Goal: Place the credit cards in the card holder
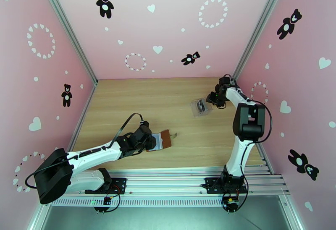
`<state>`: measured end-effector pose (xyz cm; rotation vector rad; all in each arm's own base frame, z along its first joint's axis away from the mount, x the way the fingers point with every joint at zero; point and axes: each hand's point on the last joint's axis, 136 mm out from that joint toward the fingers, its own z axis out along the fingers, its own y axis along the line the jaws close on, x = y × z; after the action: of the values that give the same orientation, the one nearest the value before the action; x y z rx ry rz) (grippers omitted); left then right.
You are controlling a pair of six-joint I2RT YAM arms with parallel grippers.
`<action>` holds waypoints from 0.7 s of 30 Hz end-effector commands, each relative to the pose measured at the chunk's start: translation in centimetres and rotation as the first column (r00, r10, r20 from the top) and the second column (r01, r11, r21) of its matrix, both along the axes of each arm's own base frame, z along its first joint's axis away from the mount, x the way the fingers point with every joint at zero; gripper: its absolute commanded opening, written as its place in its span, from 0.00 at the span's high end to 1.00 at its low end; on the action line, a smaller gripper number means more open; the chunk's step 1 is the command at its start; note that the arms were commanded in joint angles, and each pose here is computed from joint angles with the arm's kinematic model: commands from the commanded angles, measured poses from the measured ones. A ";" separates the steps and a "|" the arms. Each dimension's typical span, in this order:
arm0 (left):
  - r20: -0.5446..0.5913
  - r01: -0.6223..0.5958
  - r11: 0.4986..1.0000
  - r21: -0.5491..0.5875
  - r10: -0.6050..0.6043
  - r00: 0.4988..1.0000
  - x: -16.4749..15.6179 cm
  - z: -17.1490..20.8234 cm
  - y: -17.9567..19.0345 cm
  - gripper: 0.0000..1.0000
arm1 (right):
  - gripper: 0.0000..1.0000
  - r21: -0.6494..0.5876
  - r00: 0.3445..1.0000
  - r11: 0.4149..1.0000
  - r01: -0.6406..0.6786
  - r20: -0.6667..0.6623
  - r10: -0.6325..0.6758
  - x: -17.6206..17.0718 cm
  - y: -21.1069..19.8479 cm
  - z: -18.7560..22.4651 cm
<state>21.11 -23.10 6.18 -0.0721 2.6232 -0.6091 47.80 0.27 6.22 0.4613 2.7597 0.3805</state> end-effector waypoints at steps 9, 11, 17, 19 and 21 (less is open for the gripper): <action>0.007 0.017 1.000 0.009 -0.017 1.000 0.0 -0.1 -0.2 0.71 | 0.85 0.072 0.985 0.982 -0.172 0.002 0.173 0.0 4.9 -0.7; 0.010 0.017 1.000 0.008 -0.017 1.000 -0.1 0.0 -0.1 0.71 | 0.90 0.087 0.976 0.972 -0.217 0.014 0.217 -0.1 6.5 -0.4; 0.026 -0.006 1.000 0.031 0.005 1.000 -0.1 0.2 0.8 0.71 | 0.95 0.107 0.918 0.912 -0.397 0.043 0.395 -1.2 14.3 0.1; 0.024 -0.009 0.999 0.033 0.008 1.000 -0.1 0.2 1.0 0.71 | 0.95 0.094 0.892 0.887 -0.451 0.043 0.449 -1.6 16.8 0.3; 0.020 -0.011 0.999 0.035 0.010 1.000 -0.2 0.0 1.0 0.70 | 0.95 0.091 0.876 0.871 -0.483 0.041 0.481 -1.9 18.9 0.5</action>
<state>21.22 -22.80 6.50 -0.0797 2.6097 -0.5977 46.34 16.12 6.22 -0.1284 2.8164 0.5758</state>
